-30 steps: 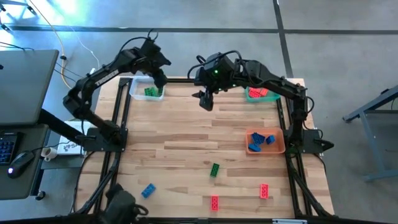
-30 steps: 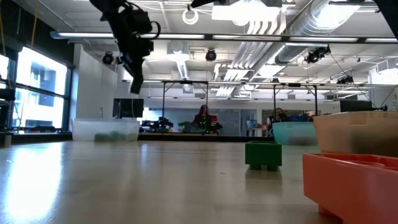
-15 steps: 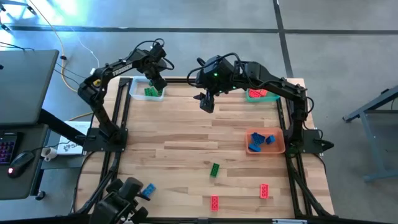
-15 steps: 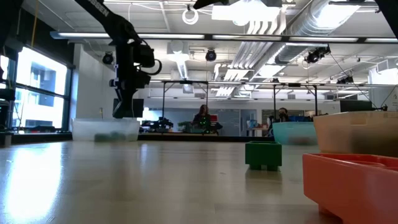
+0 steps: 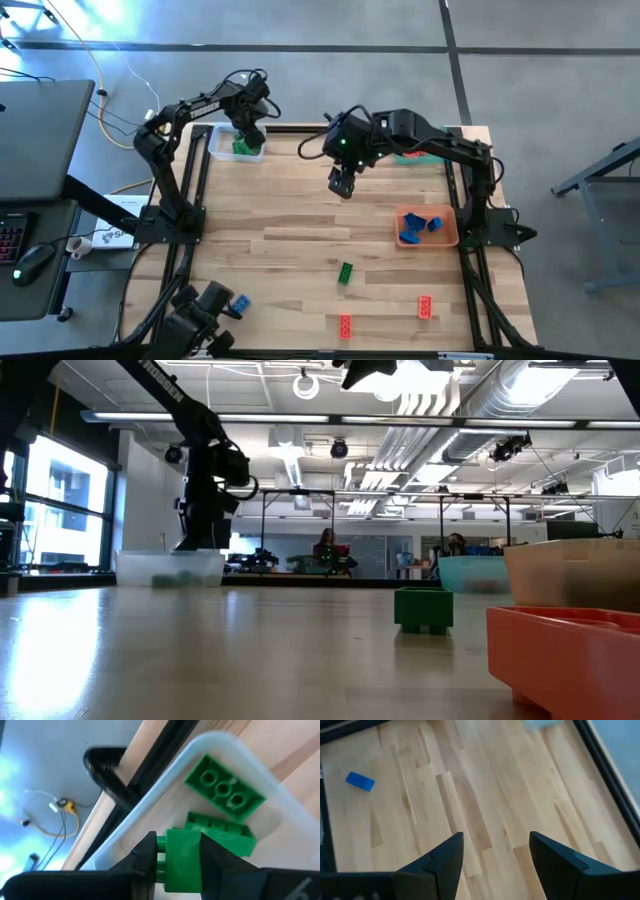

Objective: Sort & place blocks by color
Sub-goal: Put the green game piece into the transparent bin, then put the orange game piece into the blue bin

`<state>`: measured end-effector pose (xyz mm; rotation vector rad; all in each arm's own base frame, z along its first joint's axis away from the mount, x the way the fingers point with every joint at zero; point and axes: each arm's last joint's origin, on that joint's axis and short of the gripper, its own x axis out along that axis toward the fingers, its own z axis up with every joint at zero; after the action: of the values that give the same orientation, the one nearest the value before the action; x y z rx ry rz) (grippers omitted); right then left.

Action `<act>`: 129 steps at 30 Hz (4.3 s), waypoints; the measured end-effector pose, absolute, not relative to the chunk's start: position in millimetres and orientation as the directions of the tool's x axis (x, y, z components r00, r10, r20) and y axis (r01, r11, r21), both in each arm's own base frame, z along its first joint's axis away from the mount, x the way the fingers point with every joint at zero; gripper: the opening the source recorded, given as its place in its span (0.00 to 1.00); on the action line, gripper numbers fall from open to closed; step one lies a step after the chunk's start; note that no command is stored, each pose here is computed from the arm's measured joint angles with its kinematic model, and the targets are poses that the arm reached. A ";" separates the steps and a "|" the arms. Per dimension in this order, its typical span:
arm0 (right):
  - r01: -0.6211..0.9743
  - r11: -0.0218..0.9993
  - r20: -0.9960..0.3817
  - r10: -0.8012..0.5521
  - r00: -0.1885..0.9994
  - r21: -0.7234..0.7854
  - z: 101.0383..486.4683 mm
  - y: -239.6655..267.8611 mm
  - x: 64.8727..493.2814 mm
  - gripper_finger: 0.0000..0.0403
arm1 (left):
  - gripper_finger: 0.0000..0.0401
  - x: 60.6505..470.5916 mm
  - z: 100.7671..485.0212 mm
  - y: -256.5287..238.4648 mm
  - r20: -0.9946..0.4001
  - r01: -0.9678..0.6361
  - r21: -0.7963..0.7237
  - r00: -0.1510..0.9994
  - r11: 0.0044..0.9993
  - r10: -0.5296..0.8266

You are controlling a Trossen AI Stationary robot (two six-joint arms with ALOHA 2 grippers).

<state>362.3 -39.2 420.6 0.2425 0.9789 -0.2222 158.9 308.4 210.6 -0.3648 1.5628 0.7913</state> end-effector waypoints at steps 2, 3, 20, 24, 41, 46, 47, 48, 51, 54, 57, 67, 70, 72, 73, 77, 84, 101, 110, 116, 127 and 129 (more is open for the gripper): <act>0.287 0.952 -0.840 -0.067 0.538 0.107 419.6 -33.4 364.0 0.53 | 0.19 157.0 207.0 308.9 -0.963 -0.652 0.269 -0.186 0.709 0.195; 0.285 0.952 -0.844 -0.065 0.532 0.107 418.2 -30.8 365.0 0.53 | 0.19 156.4 205.6 309.0 -0.964 -0.652 0.266 -0.191 0.710 0.186; 0.266 0.957 -0.860 -0.036 0.509 0.118 414.8 -1.8 366.2 0.53 | 0.40 153.5 202.9 309.8 -0.955 -0.712 0.297 -0.238 0.636 0.180; 0.294 0.952 -0.864 -0.073 0.498 0.089 414.2 4.4 365.0 0.53 | 0.46 151.9 202.9 306.8 -0.955 -0.730 0.291 -0.254 0.619 0.151; 0.284 0.951 -0.927 0.009 0.375 0.124 408.2 58.3 348.0 0.53 | 0.47 164.7 253.2 274.1 -0.974 -0.743 0.187 -0.055 0.642 0.219; 0.272 0.954 -0.926 0.012 0.378 0.124 408.2 77.8 344.2 0.53 | 0.47 173.1 282.5 247.7 -0.968 -0.742 0.065 0.117 0.667 0.224; 0.267 0.955 -0.926 0.015 0.378 0.125 408.2 82.2 343.1 0.53 | 0.47 174.3 288.0 242.1 -0.964 -0.742 0.043 0.146 0.669 0.223; 0.263 0.956 -0.926 0.020 0.378 0.129 408.2 86.9 342.0 0.53 | 0.47 175.7 293.4 236.0 -0.959 -0.741 0.025 0.171 0.671 0.225; 0.256 0.958 -0.924 0.020 0.382 0.126 408.3 101.7 337.9 0.53 | 0.47 178.7 306.4 218.9 -0.949 -0.738 -0.019 0.225 0.675 0.219; 0.241 0.966 -0.918 -0.007 0.396 0.097 408.7 118.5 332.1 0.53 | 0.47 182.2 317.3 200.9 -0.941 -0.725 -0.043 0.260 0.688 0.216; 0.239 0.968 -0.911 -0.026 0.411 0.080 409.2 134.1 325.6 0.53 | 0.47 187.0 325.6 184.0 -0.933 -0.707 -0.057 0.289 0.705 0.214; 0.264 0.962 -0.890 -0.058 0.452 0.072 409.8 173.9 306.0 0.53 | 0.47 206.6 337.2 137.0 -0.924 -0.635 -0.095 0.344 0.767 0.170; 0.300 0.951 -0.893 -0.070 0.444 0.074 403.9 183.7 301.4 0.53 | 0.47 211.4 336.9 128.3 -0.926 -0.608 -0.081 0.338 0.790 0.165; 0.330 0.942 -0.914 -0.081 0.397 0.060 390.5 191.5 297.3 0.53 | 0.47 214.0 336.9 123.8 -0.927 -0.595 -0.064 0.332 0.801 0.173; 0.344 0.938 -0.927 -0.085 0.365 0.049 382.0 195.5 294.7 0.53 | 0.47 215.3 336.9 121.6 -0.927 -0.589 -0.058 0.331 0.806 0.175; 0.424 0.906 -0.958 -0.103 0.267 0.021 355.7 210.5 281.9 0.53 | 0.47 219.2 336.9 114.3 -0.927 -0.566 -0.060 0.336 0.823 0.164; 0.605 0.796 -0.984 -0.124 0.127 -0.022 321.7 224.3 265.9 0.53 | 0.47 222.4 336.8 107.7 -0.928 -0.565 -0.071 0.340 0.822 0.153; 0.956 0.231 -0.969 -0.211 -0.132 -0.180 258.8 241.5 226.4 0.53 | 0.47 227.0 336.7 97.8 -0.928 -0.541 -0.081 0.347 0.837 0.134; 0.968 0.204 -0.976 -0.193 -0.105 -0.144 229.4 253.7 214.3 0.53 | 0.47 227.1 336.6 97.8 -0.928 -0.541 -0.081 0.347 0.837 0.134; 0.960 0.208 -0.977 -0.144 -0.160 -0.187 205.7 256.7 204.7 0.53 | 0.46 227.1 336.6 97.8 -0.928 -0.542 -0.082 0.347 0.837 0.134; 0.964 0.225 -0.990 -0.055 -0.132 -0.141 180.3 262.6 200.5 0.53 | 0.46 227.2 336.5 97.8 -0.928 -0.561 -0.091 0.347 0.823 0.134; 0.963 0.224 -0.989 -0.051 -0.141 -0.149 177.3 261.8 199.5 0.53 | 0.46 227.2 336.5 97.8 -0.928 -0.562 -0.091 0.347 0.822 0.134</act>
<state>199.5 261.8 177.3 0.9404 1.3888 -1.1565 227.2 97.8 336.5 -0.4350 1.1346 0.4699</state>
